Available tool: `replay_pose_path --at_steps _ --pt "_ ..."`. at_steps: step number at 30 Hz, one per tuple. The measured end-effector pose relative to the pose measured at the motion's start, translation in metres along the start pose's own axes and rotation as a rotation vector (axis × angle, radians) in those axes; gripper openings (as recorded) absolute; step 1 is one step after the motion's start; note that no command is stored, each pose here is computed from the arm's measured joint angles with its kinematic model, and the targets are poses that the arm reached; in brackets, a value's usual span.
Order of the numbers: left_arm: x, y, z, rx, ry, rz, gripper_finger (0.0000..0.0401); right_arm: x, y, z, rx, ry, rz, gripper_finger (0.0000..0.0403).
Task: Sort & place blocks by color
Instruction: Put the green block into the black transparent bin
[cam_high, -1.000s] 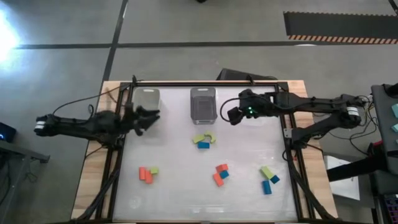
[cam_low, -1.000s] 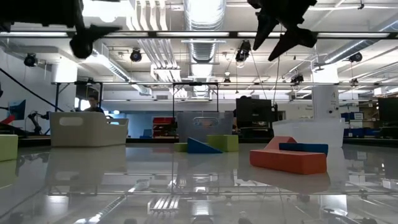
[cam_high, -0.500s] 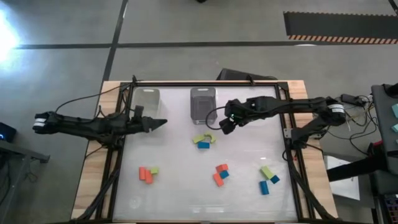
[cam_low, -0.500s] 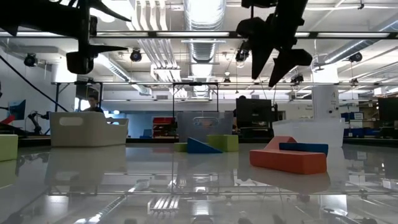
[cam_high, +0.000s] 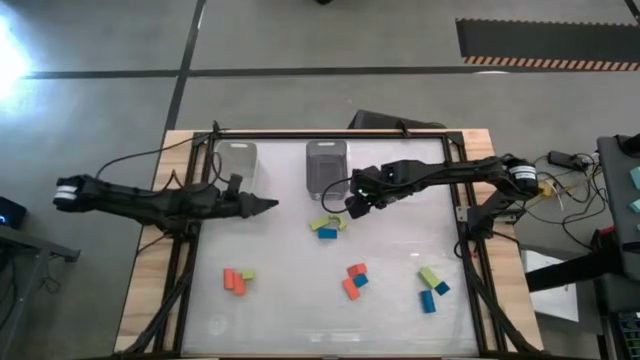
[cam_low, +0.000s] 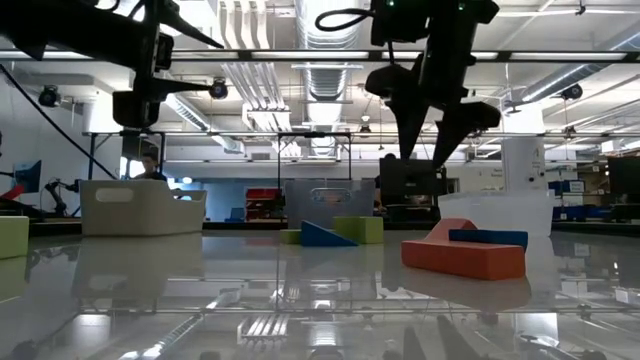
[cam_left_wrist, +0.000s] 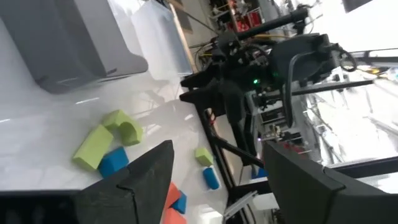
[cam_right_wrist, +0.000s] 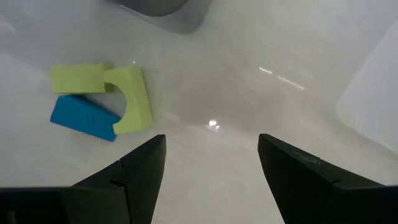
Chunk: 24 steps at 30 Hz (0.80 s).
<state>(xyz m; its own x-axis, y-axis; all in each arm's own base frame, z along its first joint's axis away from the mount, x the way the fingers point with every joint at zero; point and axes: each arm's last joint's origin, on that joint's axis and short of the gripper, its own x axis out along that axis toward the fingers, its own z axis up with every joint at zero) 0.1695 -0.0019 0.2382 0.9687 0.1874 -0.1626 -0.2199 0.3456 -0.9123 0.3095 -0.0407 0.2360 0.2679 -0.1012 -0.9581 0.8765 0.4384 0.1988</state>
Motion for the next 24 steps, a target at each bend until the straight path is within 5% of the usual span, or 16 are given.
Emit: replay_pose_path --at_steps 14,24 --pt "0.02 -0.002 -0.002 0.074 0.013 0.069 0.011 0.012 0.035 0.005 -0.01 -0.041 0.275 0.0247" --pt "0.004 -0.022 0.016 0.172 -0.157 -0.053 0.0106 0.045 0.06 0.014 -0.102 0.009 0.188 0.0247"
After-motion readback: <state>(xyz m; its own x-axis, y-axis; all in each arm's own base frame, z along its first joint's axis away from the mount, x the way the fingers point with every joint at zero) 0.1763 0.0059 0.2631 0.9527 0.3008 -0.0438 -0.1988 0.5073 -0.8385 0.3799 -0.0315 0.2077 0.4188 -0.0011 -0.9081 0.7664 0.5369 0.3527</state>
